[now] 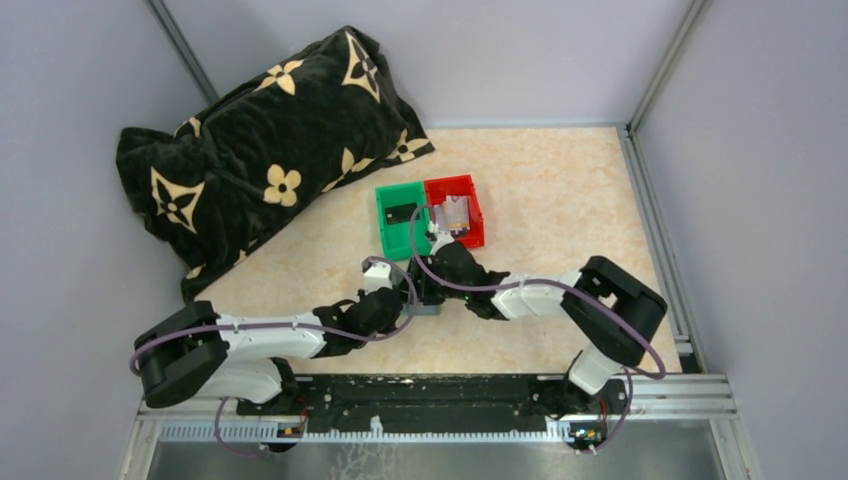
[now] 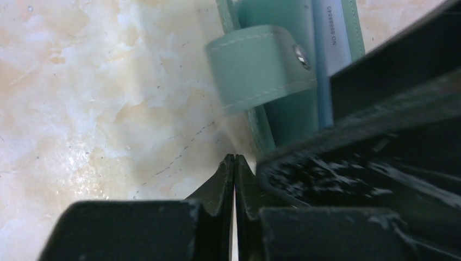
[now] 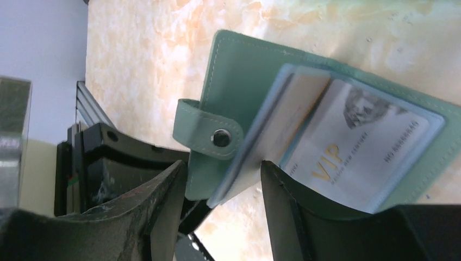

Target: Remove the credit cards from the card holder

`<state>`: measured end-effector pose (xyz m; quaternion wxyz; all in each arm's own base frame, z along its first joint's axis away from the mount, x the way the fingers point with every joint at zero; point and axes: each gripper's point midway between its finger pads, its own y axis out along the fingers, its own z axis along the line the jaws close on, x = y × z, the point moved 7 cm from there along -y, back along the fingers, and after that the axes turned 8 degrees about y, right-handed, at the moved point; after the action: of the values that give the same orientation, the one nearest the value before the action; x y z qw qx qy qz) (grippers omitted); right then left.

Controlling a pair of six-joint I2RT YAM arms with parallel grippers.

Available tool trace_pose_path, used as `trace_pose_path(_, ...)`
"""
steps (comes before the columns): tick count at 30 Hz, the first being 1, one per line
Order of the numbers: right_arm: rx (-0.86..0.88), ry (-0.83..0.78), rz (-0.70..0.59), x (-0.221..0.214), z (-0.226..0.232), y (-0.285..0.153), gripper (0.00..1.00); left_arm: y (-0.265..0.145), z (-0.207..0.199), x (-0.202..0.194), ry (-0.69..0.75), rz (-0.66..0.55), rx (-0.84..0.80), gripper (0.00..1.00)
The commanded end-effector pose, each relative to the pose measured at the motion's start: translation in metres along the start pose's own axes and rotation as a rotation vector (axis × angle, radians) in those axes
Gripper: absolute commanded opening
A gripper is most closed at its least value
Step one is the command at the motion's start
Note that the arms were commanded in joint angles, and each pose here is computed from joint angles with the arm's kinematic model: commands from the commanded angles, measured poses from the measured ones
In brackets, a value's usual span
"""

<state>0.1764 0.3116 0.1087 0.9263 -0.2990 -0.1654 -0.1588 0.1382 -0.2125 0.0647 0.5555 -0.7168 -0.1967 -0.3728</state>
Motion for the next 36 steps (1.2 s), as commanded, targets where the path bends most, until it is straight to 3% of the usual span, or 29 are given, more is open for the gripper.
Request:
trace_pose_path(1,0.118,-0.047,-0.011,0.009,0.037,0.017,0.54,-0.010,0.017,-0.035,0.070,0.144,-0.004,0.07)
trace_pose_path(7,0.073,-0.076,0.016,0.004,0.036,0.038,0.54,-0.020,0.024,-0.042,0.040,0.160,-0.016,0.10)
trace_pose_path(16,-0.020,-0.092,0.063,-0.005,0.013,0.059,0.59,-0.050,0.011,-0.038,-0.168,0.144,-0.144,0.12)
trace_pose_path(22,-0.083,-0.085,0.074,-0.010,-0.003,0.066,0.57,-0.079,0.003,0.005,-0.235,0.029,-0.208,0.06)
trace_pose_path(25,-0.115,-0.054,0.051,-0.009,-0.015,0.060,0.53,-0.088,0.008,0.026,-0.242,-0.053,-0.168,0.00)
trace_pose_path(30,-0.173,-0.054,0.026,-0.008,-0.032,0.043,0.47,-0.088,0.019,0.045,-0.233,-0.160,-0.053,0.00)
trace_pose_path(31,-0.193,-0.068,0.029,-0.009,-0.036,0.040,0.46,-0.086,0.020,0.047,-0.232,-0.180,-0.034,0.01)
trace_pose_path(36,-0.238,-0.094,0.034,-0.013,-0.048,0.027,0.45,-0.076,0.016,0.059,-0.230,-0.251,0.011,0.28)
